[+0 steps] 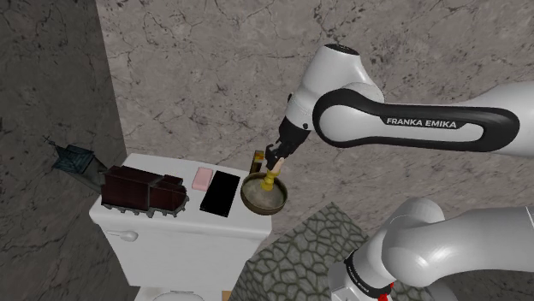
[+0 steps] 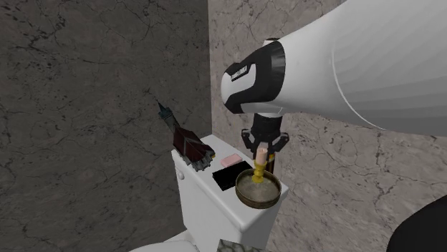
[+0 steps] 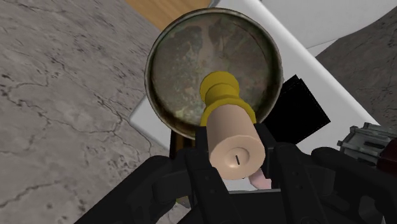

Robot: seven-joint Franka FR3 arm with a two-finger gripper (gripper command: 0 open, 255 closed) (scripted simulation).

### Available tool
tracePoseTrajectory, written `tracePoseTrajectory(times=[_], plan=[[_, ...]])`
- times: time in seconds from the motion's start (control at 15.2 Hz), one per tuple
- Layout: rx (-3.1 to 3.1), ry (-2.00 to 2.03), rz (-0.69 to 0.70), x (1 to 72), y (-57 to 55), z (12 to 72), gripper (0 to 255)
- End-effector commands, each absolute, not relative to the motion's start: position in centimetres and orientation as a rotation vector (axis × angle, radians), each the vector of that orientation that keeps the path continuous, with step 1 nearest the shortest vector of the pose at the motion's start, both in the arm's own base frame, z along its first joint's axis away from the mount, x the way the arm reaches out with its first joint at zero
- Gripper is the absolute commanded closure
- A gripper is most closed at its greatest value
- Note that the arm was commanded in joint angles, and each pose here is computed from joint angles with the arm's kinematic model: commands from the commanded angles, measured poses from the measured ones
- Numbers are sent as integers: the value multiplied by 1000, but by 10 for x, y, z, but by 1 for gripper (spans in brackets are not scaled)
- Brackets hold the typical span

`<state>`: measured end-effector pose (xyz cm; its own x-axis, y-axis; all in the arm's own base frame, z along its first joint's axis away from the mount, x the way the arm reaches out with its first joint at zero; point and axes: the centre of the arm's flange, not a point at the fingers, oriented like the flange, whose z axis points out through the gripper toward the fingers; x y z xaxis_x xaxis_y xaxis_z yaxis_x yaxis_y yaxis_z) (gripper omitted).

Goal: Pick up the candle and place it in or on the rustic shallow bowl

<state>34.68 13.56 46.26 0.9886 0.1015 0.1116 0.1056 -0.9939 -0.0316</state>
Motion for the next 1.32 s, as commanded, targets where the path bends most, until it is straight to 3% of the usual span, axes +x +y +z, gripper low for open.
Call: tracePoseTrajectory(times=[0.0, 0.59, 0.66, 0.99, 1.25], plan=[[-3095, -161, -171, 348, 136, 451, 255], [-3095, -161, -171, 348, 136, 446, 255], [-3095, -161, -171, 348, 136, 446, 0], [-3095, -161, -171, 348, 136, 446, 0], [-3095, -161, -171, 342, 134, 496, 0]])
